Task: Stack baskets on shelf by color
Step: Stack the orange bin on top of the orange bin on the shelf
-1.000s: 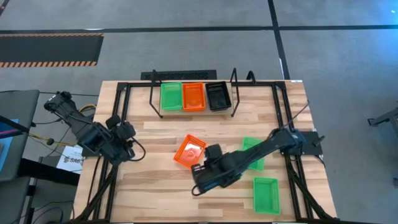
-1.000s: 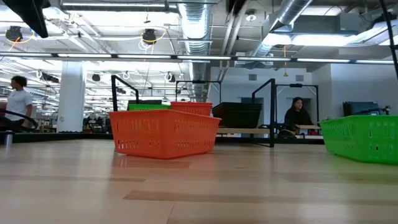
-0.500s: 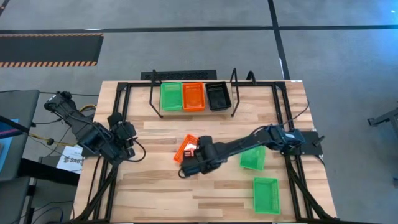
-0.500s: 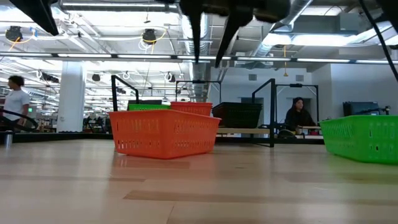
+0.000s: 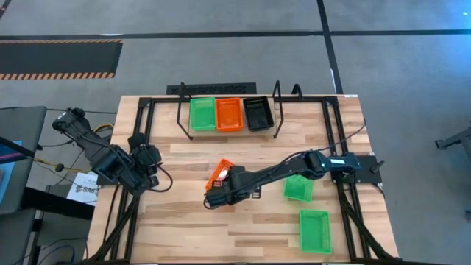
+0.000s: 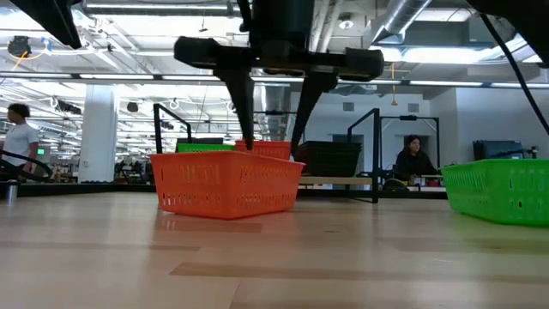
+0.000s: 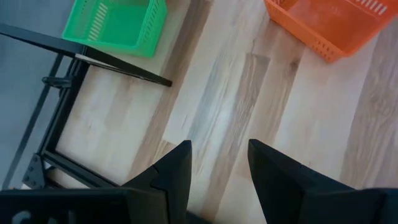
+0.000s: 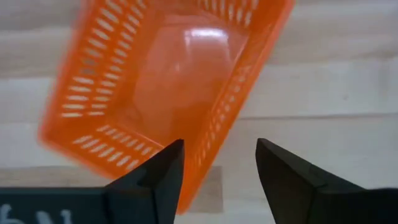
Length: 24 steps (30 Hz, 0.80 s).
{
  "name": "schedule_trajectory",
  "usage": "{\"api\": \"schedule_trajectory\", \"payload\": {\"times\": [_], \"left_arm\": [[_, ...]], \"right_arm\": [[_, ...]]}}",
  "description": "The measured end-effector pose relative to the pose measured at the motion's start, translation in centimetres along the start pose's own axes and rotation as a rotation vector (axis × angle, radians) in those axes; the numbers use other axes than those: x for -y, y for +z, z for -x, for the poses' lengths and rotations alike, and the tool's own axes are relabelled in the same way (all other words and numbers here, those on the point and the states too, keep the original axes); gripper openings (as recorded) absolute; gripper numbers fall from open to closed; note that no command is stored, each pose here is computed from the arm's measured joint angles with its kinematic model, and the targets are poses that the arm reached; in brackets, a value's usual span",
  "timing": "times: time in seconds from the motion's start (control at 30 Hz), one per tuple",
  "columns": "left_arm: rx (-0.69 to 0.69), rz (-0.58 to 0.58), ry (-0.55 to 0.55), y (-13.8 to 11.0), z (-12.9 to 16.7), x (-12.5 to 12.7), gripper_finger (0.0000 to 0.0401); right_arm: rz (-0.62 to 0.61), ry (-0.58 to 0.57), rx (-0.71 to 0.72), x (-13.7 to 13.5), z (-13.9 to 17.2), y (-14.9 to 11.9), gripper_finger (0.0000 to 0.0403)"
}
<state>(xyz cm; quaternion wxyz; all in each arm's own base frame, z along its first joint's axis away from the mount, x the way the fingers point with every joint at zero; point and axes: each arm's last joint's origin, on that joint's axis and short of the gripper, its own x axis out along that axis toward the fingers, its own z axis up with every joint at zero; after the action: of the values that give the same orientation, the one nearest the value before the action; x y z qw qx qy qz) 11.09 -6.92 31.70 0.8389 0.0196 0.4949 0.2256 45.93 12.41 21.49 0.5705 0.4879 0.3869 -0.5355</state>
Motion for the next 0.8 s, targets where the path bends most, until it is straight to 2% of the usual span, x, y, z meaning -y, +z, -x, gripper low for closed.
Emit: {"api": "schedule_trajectory", "payload": {"times": [0.27, 0.37, 0.5, 0.67, 0.8], "left_arm": [[-0.01, -0.016, -0.007, 0.0, 0.0, 0.0, 0.0146], [-0.014, -0.016, -0.01, -0.1, 0.0, 0.0, 0.0146], [-0.016, -0.015, -0.011, -0.1, 0.0, 0.0, 0.0146], [-0.016, -0.016, -0.011, -0.1, 0.0, 0.0, 0.0146], [-0.015, -0.015, -0.01, -0.1, 0.0, 0.0, 0.0146]], "right_arm": [[-0.036, -0.017, -0.021, -0.9, -2.9, -0.4, 0.0208], [-0.018, -0.022, -0.041, -1.0, -3.1, -0.4, 0.0194], [0.015, -0.073, -0.047, -0.7, -3.6, 0.1, 0.0141], [0.094, -0.086, -0.058, -0.7, -3.6, 0.5, 0.0028], [0.126, -0.071, -0.063, -0.7, -2.8, 0.7, 0.0014]]}}
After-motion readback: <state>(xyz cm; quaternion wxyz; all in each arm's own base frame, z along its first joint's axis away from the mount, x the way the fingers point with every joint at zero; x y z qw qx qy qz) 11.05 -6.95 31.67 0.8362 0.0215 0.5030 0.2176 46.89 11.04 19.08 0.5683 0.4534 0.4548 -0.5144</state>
